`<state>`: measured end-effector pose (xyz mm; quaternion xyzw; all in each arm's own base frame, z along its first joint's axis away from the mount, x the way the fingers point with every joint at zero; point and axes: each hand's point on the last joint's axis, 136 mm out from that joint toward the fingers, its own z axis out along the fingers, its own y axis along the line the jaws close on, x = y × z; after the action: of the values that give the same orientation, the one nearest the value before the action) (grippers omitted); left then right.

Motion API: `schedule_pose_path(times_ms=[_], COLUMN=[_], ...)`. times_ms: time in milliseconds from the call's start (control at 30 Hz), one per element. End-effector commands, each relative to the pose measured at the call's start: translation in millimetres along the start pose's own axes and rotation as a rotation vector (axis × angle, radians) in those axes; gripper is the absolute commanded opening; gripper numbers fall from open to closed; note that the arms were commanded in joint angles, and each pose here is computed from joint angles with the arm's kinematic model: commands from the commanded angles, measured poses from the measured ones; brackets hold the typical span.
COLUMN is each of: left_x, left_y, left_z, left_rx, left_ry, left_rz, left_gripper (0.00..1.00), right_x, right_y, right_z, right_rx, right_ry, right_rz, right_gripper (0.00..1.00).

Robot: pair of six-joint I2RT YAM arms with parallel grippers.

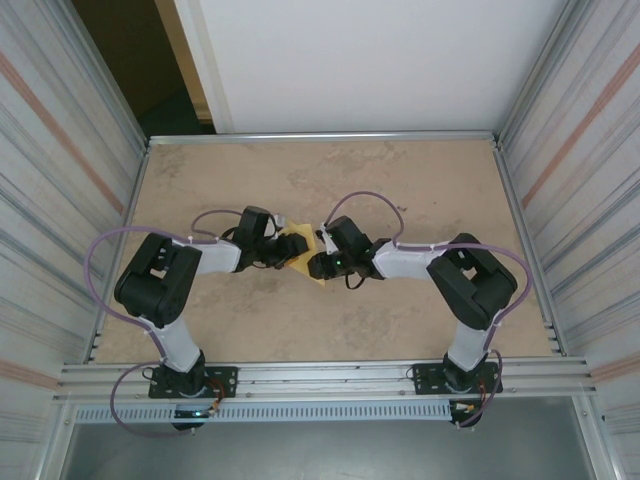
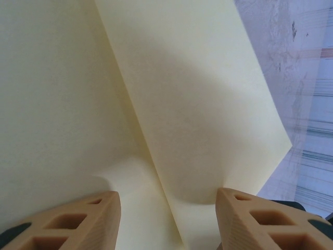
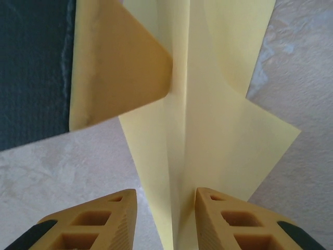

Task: Fold a paper plane with a square sheet of paper (pick it up from the middle)
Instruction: Fourth fold the wing at the center of the table.

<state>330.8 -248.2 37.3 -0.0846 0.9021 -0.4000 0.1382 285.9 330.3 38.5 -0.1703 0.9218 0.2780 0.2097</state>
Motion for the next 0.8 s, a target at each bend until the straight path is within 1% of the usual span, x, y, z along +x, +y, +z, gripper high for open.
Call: schedule_pose_path(times_ms=[0,167,300,467,767], left_x=[21.6,21.8,21.8,22.9,20.0], left_y=[37.8,37.8,37.2,37.7,31.9], left_z=[9.5,10.3,10.2,9.9,6.7], left_rx=[-0.122,-0.118,-0.116,-0.116,-0.094], left_ry=[0.057,0.058,0.058,0.058,0.038], left_rz=[-0.056,-0.058,-0.059,-0.060,-0.055], left_gripper=[0.52,0.52,0.52,0.51,0.51], right_x=[-0.5,-3.3,-3.8,-3.8,-1.8], right_y=[-11.1,-12.0,-8.8,-4.1,-1.2], right_z=[5.8,9.6,12.0,11.6,12.4], right_rx=[0.077,0.085,0.069,0.042,0.017], right_ry=[0.005,0.003,0.010,0.005,0.010], right_rz=[-0.021,-0.021,-0.023,-0.030,-0.042], right_gripper=[0.34,0.30,0.24,0.20,0.10])
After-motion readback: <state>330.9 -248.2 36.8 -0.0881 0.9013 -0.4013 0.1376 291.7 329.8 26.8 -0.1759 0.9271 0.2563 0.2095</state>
